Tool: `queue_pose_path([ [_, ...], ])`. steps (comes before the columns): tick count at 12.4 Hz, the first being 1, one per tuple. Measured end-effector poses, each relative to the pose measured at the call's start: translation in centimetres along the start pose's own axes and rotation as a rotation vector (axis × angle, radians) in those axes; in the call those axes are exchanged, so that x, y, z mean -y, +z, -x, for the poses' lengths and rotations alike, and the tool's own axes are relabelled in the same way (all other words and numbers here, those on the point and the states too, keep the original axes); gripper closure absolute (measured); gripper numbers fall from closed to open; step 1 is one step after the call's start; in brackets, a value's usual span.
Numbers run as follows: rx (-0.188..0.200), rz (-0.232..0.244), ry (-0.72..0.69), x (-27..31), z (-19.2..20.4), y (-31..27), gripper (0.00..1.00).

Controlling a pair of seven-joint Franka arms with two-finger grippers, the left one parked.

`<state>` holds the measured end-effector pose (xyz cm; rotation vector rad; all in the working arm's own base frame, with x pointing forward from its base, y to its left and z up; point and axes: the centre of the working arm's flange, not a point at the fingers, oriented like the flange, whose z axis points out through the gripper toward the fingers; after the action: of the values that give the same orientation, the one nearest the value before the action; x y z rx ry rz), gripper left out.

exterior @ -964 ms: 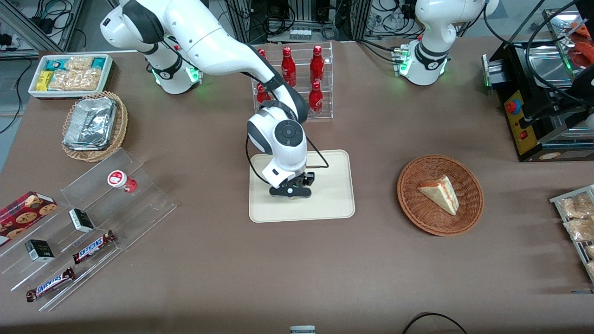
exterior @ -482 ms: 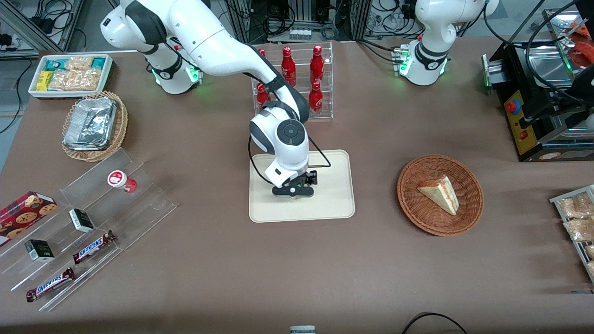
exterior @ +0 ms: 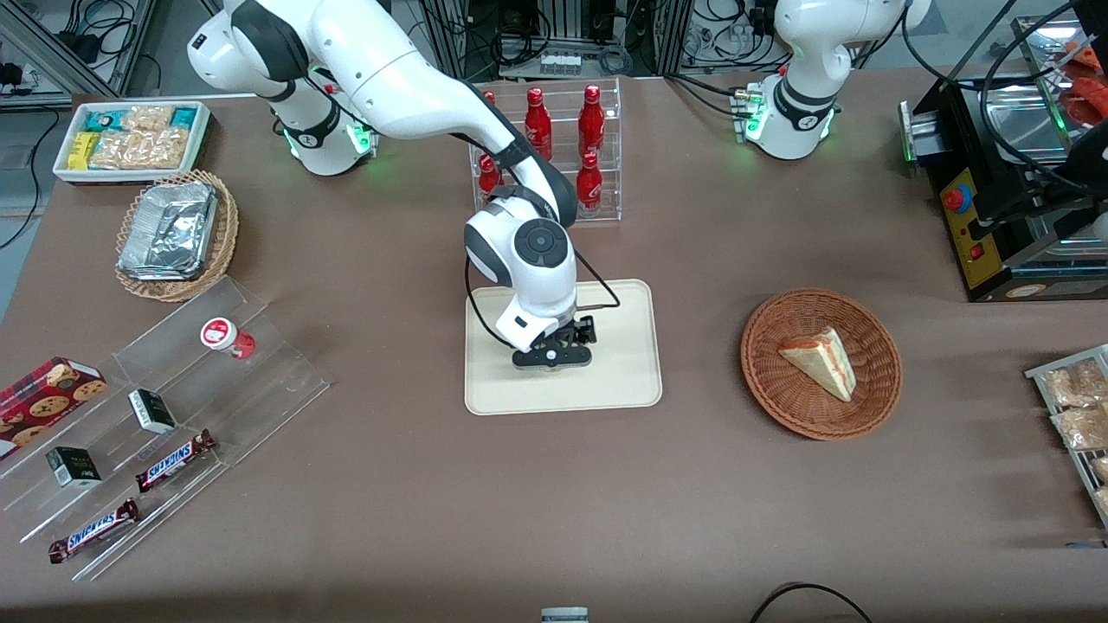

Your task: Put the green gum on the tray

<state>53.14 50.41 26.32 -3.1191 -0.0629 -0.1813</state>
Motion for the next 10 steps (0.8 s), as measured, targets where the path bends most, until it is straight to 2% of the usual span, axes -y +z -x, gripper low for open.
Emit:
queue_pose_path([
  [2,0.007,0.007,-0.042,-1.0,-0.8,-2.3,0.0],
  [5,0.039,0.023,-0.073,-4.1,-2.6,-5.9,0.0],
  [10,0.105,0.04,-0.142,-13.7,-5.8,-9.6,0.0],
])
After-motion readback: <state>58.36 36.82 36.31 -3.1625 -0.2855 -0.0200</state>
